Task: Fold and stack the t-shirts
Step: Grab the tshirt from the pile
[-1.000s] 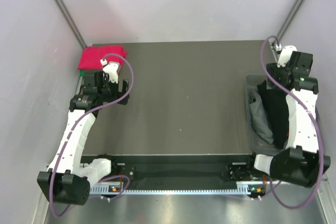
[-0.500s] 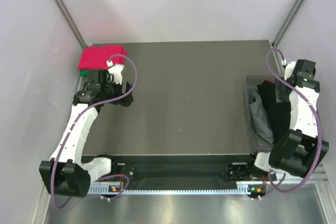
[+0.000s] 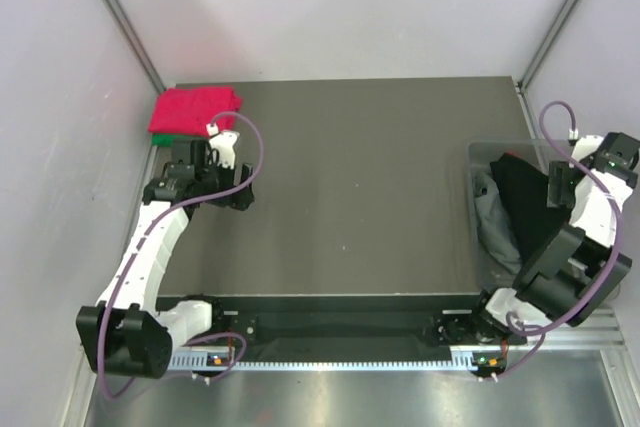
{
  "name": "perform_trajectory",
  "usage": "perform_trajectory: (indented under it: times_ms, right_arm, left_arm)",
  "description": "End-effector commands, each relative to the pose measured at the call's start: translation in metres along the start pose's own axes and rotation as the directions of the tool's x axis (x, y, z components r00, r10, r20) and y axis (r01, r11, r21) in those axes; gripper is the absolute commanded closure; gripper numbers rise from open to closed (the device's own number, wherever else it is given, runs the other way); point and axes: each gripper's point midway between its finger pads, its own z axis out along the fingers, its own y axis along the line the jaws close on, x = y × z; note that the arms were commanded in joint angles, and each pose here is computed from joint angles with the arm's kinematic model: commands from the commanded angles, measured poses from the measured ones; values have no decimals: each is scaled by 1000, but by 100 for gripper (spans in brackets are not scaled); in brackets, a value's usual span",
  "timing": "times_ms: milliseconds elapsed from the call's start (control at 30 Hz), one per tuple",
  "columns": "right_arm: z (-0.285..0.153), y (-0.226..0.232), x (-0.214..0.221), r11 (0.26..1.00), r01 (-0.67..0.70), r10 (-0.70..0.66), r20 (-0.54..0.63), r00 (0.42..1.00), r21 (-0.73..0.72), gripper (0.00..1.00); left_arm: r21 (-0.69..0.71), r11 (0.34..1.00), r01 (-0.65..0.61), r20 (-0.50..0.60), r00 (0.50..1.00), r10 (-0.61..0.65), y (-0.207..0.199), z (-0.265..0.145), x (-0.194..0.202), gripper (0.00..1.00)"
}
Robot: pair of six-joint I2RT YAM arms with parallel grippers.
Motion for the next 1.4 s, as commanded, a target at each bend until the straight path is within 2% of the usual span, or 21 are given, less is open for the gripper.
perform_trajectory:
  times_ms: [0, 67, 200, 333, 567, 767, 800, 833, 967, 1067, 1167, 1233, 1300, 1367]
  right_arm:
    - [0, -2, -28, 993, -31, 46, 130, 990, -118, 32]
    - [0, 6, -34, 963, -78, 119, 148, 982, -260, 31]
    - [6, 16, -39, 904, -140, 202, 117, 972, -404, 32]
    - [13, 28, -37, 866, -160, 223, 80, 971, -474, 44]
    - [6, 37, -34, 846, -131, 205, 88, 975, -518, 60]
    - [-4, 40, -32, 846, -86, 166, 107, 980, -526, 88]
    - [-9, 39, -33, 851, -72, 157, 122, 980, -521, 96]
    - [-12, 39, -34, 854, -63, 152, 132, 979, -517, 100]
    - [-47, 39, -57, 899, 53, 69, 261, 963, -435, 100]
    - [-92, 56, -89, 919, 228, -91, 390, 916, -322, 100]
    - [-148, 85, -125, 907, 368, -217, 523, 824, -203, 100]
    - [-185, 96, -147, 909, 388, -233, 590, 773, -149, 100]
    - [-210, 125, -161, 886, 429, -231, 636, 737, -176, 100]
    - [-252, 146, -181, 867, 466, -212, 713, 669, -179, 100]
  left_arm:
    - [-10, 1000, -28, 90, 996, 29, 0, -10, -15, 14]
    - [1, 1000, -26, 85, 996, 26, -2, -9, -12, 14]
    - [8, 1000, -28, 90, 996, 27, -4, -10, -11, 14]
    - [7, 1000, -29, 96, 995, 28, -5, -11, -11, 14]
    - [8, 999, -31, 105, 994, 30, -5, -11, -11, 14]
    - [17, 999, -31, 102, 994, 30, -6, -8, -10, 14]
    - [17, 999, -31, 104, 994, 29, -6, -8, -10, 14]
    - [15, 999, -30, 102, 994, 29, -5, -8, -10, 14]
    - [15, 1000, -28, 105, 994, 26, -5, -8, -11, 15]
    - [13, 1000, -26, 105, 994, 25, -5, -8, -10, 15]
    - [6, 1000, -27, 121, 992, 26, -4, -11, -11, 15]
    - [-1, 1000, -27, 128, 991, 27, -2, -12, -10, 15]
    - [-8, 1000, -28, 139, 990, 29, -2, -15, -10, 15]
    - [-9, 1000, -29, 152, 988, 30, -2, -17, -10, 15]
